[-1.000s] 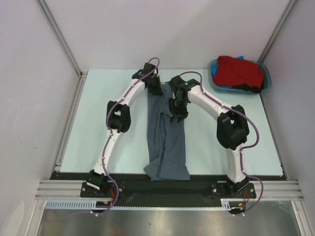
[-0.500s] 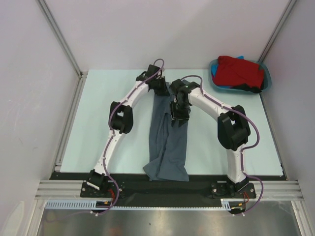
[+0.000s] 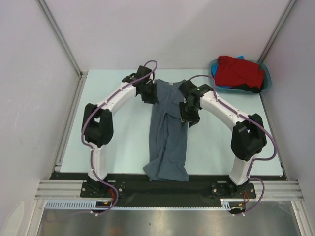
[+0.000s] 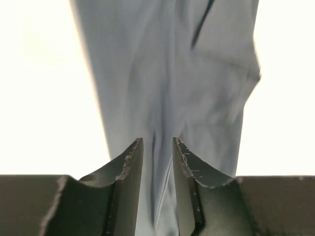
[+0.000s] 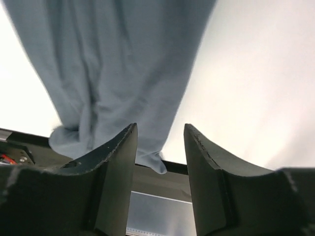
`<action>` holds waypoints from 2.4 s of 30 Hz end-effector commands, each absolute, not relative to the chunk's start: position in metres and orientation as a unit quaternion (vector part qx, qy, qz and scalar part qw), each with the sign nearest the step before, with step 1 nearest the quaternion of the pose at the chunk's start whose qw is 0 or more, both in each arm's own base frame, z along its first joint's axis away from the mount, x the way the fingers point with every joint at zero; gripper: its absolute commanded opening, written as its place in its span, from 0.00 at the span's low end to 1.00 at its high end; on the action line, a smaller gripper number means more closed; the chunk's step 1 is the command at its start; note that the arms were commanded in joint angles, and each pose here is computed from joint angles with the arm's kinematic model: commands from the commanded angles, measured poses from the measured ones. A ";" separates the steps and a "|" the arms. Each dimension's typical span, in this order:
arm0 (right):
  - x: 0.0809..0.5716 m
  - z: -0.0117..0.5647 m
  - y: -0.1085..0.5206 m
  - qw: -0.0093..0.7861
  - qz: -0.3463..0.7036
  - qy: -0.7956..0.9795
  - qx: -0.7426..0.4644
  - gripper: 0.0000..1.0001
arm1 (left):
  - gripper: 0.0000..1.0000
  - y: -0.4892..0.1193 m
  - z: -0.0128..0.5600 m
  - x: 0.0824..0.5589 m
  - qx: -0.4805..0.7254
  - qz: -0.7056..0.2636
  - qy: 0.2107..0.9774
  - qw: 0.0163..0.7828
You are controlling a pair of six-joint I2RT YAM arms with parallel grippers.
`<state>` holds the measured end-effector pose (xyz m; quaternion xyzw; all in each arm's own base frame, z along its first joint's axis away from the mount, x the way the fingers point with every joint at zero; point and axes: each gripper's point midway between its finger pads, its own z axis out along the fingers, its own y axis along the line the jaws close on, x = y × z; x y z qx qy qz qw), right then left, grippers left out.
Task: Fold and stack the t-shirts
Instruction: Fold the tshirt
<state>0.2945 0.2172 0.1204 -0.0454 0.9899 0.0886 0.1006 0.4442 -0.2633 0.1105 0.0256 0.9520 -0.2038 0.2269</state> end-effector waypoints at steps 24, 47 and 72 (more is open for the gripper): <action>0.370 0.040 0.256 0.084 0.093 0.991 -0.054 0.00 | 0.00 -0.265 0.047 0.338 0.094 -0.176 0.975 0.096; 0.400 -0.005 0.286 0.048 0.082 0.994 -0.059 0.00 | 0.00 -0.245 -0.005 0.406 0.046 -0.157 0.985 0.054; 0.447 0.006 0.307 0.065 0.183 0.980 -0.048 0.00 | 0.00 -0.207 0.009 0.484 -0.008 -0.164 0.978 0.126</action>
